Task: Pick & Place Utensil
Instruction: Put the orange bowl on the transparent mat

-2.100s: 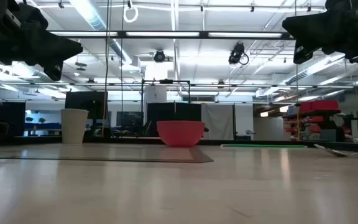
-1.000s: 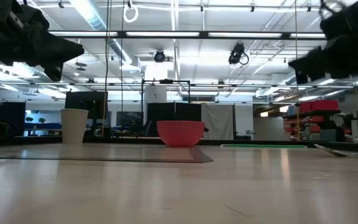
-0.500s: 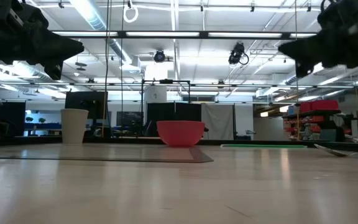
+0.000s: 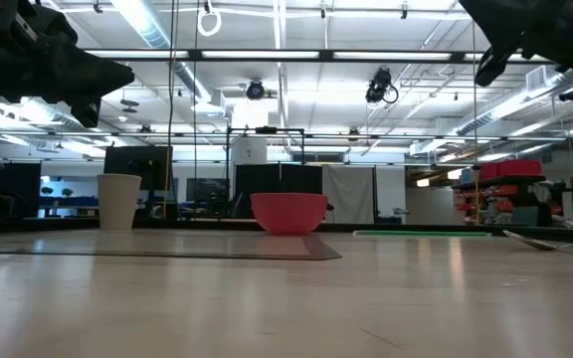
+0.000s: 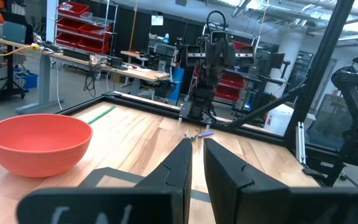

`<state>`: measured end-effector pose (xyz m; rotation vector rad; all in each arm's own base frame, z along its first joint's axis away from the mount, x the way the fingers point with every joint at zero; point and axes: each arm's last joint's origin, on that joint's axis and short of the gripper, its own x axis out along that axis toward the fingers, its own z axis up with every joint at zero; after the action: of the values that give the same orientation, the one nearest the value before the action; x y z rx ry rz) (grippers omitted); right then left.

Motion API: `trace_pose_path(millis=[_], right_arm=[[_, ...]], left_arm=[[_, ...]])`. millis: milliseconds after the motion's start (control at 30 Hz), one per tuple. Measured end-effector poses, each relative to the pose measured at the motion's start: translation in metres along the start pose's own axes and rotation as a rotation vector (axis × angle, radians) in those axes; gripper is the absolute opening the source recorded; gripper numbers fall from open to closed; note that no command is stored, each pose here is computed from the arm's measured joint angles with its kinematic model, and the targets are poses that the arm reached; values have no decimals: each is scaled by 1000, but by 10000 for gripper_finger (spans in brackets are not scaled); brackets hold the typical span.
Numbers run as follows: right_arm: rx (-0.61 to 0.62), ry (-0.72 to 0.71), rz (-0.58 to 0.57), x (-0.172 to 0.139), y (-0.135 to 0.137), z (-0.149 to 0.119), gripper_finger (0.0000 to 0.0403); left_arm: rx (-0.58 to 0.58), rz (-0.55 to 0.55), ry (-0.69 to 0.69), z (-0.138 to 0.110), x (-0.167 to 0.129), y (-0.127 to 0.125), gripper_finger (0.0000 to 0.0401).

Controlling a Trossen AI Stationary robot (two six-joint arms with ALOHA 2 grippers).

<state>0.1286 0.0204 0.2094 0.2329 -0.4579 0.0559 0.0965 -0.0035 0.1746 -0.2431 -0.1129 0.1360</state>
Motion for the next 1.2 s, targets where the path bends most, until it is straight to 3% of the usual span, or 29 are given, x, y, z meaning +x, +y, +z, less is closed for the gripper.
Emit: trace_pose_path(millis=[133,267,367,467,667,1000,1200], right_arm=[[-5,33,-6,0,-1,-3,36],[12,43,-94,1,-3,-6,36],[-25,40,-78,10,-1,0,36],[-83,45,-80,32,5,13,36],[-269,272,-181,89,4,21,36],[-235,337,-306,134,-14,23,38],[-242,497,-374,165,-18,19,85]], left_arm=[[0,0,-1,0,0,0,46],[-1,-1,-2,0,0,0,46],[-1,-1,-2,0,0,0,46],[-1,-2,-2,0,0,0,46],[-1,-1,-2,0,0,0,46],[-77,-38,38,-3,0,-1,46],[-72,-70,53,-4,0,-2,46]])
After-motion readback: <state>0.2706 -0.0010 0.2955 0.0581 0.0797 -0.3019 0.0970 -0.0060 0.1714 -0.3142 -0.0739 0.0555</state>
